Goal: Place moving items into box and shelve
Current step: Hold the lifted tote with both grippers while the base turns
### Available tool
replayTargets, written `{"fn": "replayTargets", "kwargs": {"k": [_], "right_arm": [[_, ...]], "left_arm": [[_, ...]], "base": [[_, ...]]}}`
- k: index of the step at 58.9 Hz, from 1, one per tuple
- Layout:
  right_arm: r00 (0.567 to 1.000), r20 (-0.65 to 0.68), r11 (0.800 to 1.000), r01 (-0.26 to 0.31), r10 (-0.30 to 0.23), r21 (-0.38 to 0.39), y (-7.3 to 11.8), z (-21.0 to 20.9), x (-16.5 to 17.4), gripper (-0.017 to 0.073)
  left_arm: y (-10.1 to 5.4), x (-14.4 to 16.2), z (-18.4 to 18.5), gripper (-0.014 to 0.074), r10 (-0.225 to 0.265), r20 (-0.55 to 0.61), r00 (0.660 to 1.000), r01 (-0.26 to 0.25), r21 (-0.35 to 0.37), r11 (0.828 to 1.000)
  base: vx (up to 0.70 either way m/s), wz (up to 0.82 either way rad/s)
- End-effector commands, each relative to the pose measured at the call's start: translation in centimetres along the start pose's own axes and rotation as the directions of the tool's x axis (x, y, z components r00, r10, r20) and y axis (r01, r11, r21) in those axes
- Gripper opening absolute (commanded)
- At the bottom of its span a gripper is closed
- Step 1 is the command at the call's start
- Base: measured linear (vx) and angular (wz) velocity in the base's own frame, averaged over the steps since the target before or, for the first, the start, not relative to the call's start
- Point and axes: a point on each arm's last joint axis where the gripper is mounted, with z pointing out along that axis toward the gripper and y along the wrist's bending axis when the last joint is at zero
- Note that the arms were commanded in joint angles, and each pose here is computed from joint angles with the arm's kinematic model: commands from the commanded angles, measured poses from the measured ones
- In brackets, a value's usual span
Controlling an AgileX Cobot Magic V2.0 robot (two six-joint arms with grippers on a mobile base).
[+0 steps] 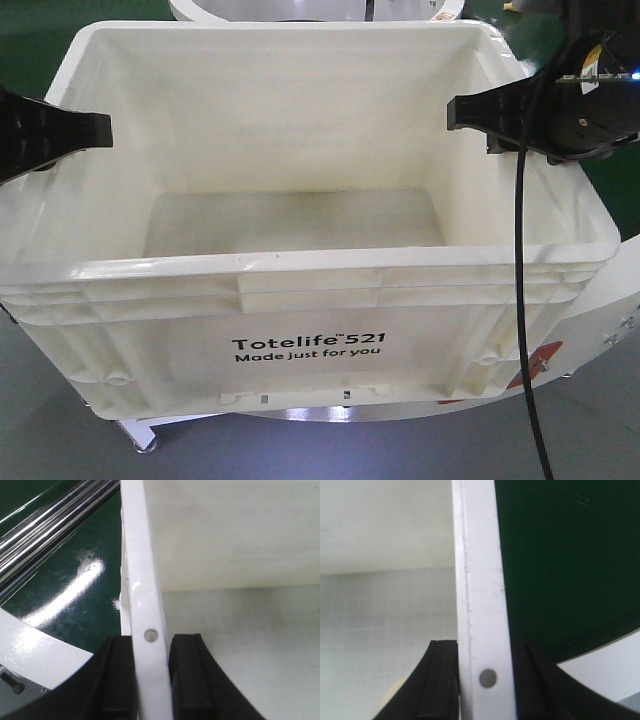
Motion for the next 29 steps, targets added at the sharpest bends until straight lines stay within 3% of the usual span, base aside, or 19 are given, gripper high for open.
{"fn": "replayTargets", "kwargs": {"k": [1,29], "right_arm": [[0.983,0.18,0.999,0.039,-0.038,-0.003,-0.64,-2.53,-1.64,0.012],[0.983,0.18,0.999,0.039,-0.038,-0.003,-0.64,-2.53,-1.64,0.012]], "left_arm": [[-0.39,-2.09,-2.12,0.0127,0.01,0.186,0.983,-0.025,0.079,0.997],[-0.41,-2.11,-2.13,0.0127,0.01,0.188,0.982,-0.025,0.081,0.996]], "base": [[0.0,0.0],[0.0,0.0]]}}
